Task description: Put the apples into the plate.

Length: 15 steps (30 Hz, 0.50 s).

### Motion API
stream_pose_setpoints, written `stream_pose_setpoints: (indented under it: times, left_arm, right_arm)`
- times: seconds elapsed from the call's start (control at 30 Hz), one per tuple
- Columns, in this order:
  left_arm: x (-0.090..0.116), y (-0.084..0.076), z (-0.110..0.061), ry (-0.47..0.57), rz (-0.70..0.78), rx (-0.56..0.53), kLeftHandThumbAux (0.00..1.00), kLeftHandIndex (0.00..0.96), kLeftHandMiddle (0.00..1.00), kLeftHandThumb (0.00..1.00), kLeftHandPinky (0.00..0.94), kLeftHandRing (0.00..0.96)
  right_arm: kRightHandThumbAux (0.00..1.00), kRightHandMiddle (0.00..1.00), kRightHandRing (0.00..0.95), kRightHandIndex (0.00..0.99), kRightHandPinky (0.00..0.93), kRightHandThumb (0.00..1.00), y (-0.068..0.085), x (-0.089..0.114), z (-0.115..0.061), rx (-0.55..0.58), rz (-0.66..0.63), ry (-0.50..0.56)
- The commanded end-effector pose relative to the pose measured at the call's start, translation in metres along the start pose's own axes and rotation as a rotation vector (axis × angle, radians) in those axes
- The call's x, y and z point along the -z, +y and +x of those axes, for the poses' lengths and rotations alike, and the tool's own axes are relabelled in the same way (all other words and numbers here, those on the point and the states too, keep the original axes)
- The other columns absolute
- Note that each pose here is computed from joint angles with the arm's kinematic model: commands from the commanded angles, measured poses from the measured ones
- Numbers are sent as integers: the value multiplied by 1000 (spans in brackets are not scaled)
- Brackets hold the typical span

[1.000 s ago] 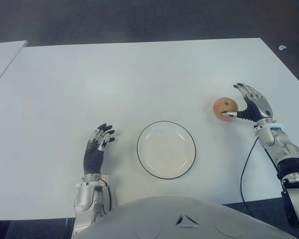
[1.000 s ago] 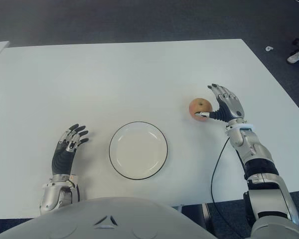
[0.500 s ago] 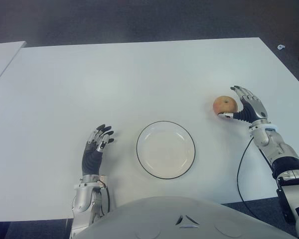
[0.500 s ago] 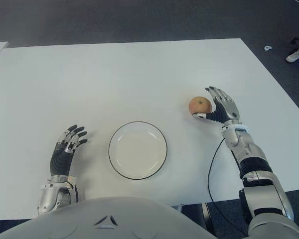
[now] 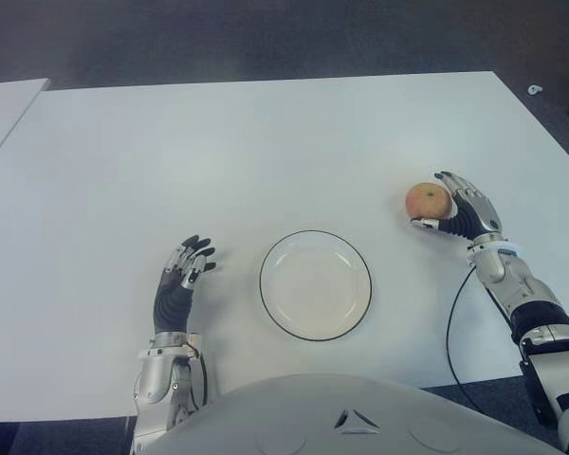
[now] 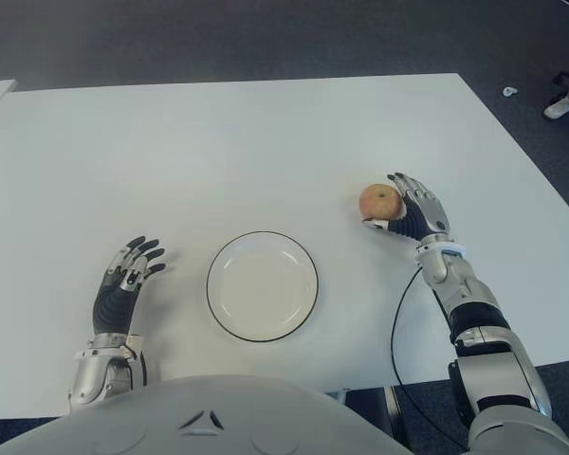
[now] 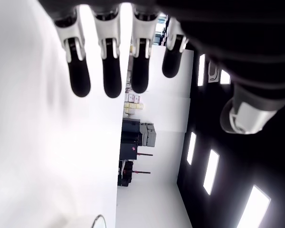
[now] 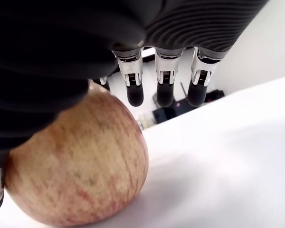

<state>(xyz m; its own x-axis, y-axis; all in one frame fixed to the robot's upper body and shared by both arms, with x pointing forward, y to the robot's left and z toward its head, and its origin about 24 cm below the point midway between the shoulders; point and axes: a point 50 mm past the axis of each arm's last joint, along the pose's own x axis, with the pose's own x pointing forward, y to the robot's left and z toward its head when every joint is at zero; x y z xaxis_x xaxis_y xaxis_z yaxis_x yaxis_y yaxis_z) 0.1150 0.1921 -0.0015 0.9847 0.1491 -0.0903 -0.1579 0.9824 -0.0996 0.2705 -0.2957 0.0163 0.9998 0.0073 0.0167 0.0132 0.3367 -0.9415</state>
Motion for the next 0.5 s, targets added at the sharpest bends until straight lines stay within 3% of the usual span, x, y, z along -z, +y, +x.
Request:
stream_pose_setpoints:
  times: [0.03, 0.33, 0.5]
  left_arm:
    - [0, 1, -2, 12, -16, 5, 477, 192, 239, 225, 316, 275]
    - [-1, 1, -1, 12, -11, 7, 482, 189, 237, 231, 317, 276]
    - [-1, 0, -1, 10, -1, 8, 488, 191, 238, 234, 321, 278]
  right_arm:
    - [502, 69, 77, 42, 119, 461, 14, -4, -7, -31, 30, -3]
    - [500, 72, 80, 36, 123, 452, 28, -11, -13, -47, 26, -35]
    - [482, 72, 85, 28, 129, 394, 32, -13, -16, -49, 12, -62]
